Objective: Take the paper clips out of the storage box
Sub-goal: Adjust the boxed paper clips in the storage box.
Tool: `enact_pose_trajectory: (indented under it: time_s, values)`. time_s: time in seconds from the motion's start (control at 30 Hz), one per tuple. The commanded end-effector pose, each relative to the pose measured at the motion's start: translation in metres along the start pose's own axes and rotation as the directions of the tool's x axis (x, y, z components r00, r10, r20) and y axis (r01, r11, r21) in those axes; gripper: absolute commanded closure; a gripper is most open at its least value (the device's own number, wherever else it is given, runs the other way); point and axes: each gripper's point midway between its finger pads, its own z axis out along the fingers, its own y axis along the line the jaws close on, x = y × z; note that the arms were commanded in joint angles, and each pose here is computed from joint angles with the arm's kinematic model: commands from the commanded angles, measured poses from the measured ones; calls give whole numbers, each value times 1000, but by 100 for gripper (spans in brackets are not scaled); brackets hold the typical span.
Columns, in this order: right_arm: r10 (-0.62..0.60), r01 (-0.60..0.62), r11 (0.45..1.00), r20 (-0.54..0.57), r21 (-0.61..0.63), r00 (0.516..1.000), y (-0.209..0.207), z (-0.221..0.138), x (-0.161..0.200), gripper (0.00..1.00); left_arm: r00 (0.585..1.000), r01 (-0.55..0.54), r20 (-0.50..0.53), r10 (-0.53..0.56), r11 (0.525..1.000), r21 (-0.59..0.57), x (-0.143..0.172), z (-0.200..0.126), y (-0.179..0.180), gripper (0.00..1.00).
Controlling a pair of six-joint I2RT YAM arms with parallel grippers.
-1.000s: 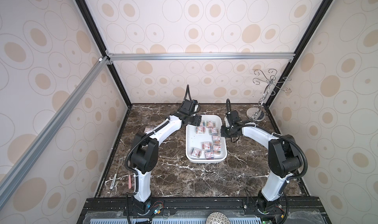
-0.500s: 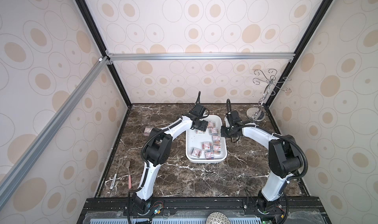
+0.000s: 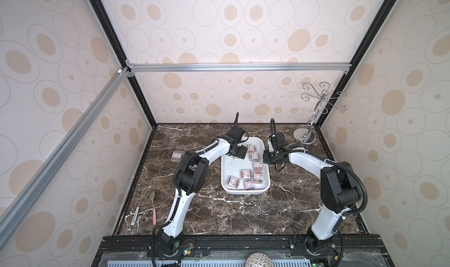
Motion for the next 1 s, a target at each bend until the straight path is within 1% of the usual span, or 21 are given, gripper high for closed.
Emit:
enact_pose_trajectory:
  time_s: [0.0, 0.23, 0.37, 0.47, 0.63, 0.73, 0.87, 0.97]
  values:
    - [5, 0, 998, -74, 67, 997, -20, 10, 24, 100, 1000, -4, 0, 4, 999, 33, -5, -2, 2, 22]
    - [11, -6, 998, -72, 63, 997, -19, 11, 23, 100, 1000, 2, -8, -1, 995, 104, 10, -8, -10, 22]
    - [10, -6, 998, -71, 56, 997, -17, 10, 22, 100, 1000, 4, -29, -2, 998, 69, 22, -1, -2, 22]
    - [10, -6, 998, -70, 61, 997, -18, 10, 22, 100, 999, 7, -44, -3, 996, 88, 25, 0, -6, 23]
    - [10, -5, 998, -71, 69, 997, -20, 9, 24, 100, 1000, -1, -15, 3, 992, 124, 25, -14, -17, 23]
    - [12, -8, 998, -69, 68, 998, -20, 9, 23, 100, 1000, -4, 9, 3, 986, 167, 24, -23, -26, 22]
    - [13, -9, 998, -70, 66, 997, -20, 9, 23, 100, 1000, -21, 8, 20, 970, 241, 27, -26, -46, 22]
    - [13, -9, 998, -63, 68, 998, -20, 7, 22, 100, 999, -38, 1, 39, 967, 254, 31, -23, -55, 22]
